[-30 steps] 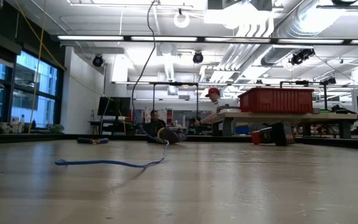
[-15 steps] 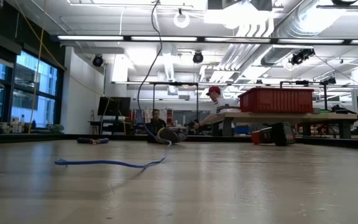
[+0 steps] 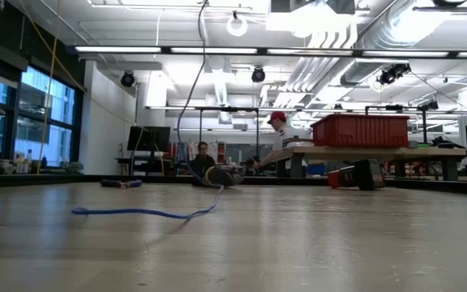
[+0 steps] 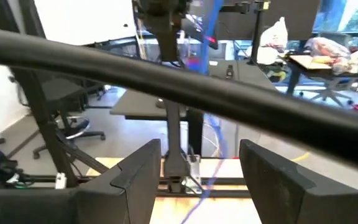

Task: Coil cords
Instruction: Coil the blue wire onto the black spool

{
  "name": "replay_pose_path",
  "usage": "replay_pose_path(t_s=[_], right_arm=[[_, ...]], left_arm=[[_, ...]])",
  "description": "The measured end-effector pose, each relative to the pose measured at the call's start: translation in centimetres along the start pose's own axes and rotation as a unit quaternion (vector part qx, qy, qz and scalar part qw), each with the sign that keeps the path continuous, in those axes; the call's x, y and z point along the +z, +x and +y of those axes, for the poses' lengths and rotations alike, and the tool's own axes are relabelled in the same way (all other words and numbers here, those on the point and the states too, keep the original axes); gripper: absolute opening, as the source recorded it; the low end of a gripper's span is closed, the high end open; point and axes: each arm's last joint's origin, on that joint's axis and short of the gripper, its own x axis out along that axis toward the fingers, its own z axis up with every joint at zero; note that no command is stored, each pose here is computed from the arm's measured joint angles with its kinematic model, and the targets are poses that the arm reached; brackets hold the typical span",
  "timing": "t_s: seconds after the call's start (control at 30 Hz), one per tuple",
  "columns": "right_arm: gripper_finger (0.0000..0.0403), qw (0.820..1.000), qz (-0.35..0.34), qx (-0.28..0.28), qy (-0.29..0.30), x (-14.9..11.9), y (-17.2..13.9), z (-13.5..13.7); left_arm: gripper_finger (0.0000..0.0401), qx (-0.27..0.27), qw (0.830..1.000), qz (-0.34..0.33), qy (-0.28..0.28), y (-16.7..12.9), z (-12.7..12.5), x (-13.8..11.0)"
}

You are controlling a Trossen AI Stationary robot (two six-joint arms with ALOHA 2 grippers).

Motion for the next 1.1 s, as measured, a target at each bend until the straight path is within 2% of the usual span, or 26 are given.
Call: replay_pose_path(t_s=[0.3,0.7,1.1], right_arm=[[0.0206,1.0,0.006,0.012,0.008,-0.2,0.3,0.2],[0.014,1.0,0.013,0.016,0.02,-0.4,0.4,0.5],[0.0137,1.0,0.009,0.025,0.016,-0.5,1.1,1.1]], left_arm=[[0.0,-0.011,1.0,-0.014,-0.001,0.5,-0.1,-0.1],[0.0,-0.012,1.0,-0.02,-0.01,0.5,-0.1,0.0],[0.0001,-0.012,1.0,-0.021,-0.011,0.9,-0.1,-0.2]])
